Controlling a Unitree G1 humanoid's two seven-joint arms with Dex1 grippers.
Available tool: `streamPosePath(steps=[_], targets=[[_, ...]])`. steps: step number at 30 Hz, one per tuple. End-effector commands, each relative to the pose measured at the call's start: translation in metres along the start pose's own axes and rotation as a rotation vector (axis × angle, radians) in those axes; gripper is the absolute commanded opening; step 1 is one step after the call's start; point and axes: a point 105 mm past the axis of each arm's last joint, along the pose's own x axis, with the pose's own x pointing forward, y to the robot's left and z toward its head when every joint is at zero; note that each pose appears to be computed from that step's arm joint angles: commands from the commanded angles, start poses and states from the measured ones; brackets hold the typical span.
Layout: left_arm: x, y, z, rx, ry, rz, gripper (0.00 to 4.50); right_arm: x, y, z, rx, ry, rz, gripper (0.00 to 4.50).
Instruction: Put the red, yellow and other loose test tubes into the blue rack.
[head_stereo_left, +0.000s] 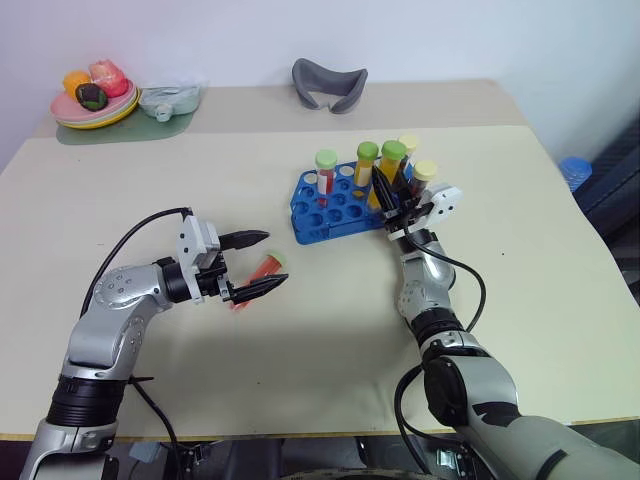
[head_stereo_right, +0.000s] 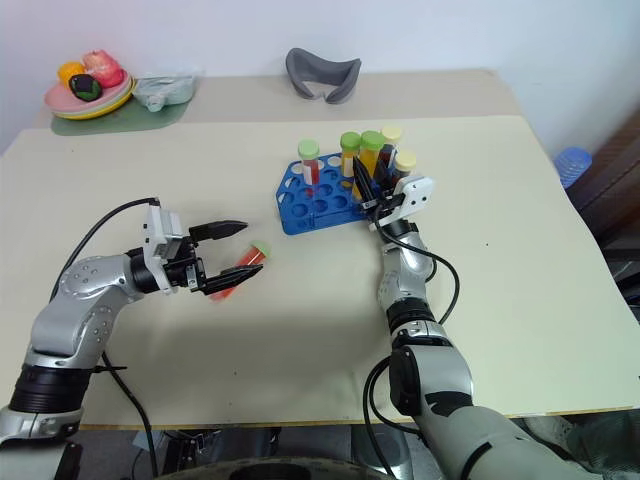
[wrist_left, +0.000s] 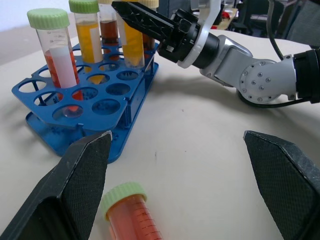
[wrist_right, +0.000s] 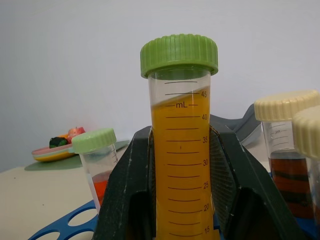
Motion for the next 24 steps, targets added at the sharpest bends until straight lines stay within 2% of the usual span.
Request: streamPosePath(steps=[1, 6, 14, 24], targets=[[-0.002, -0.001, 0.012, 0.023, -0.039, 0.002, 4.38, -0.003, -0.007, 0.005, -0.016, -0.029, -0.04, 0.83], [-0.002, -0.001, 0.012, 0.02, -0.038, 0.004, 4.38, -0.004, -0.01, 0.007, -0.026, -0.04, -0.068, 0.83], [-0.003, -0.002, 0.012, 0.014, -0.037, 0.011, 4.38, -0.006, -0.008, 0.002, -0.024, -0.03, -0.09, 4.47], [-0.003, -0.002, 0.012, 0.012, -0.036, 0.013, 4.38, -0.009, 0.0, -0.008, -0.021, 0.021, -0.047, 4.47]])
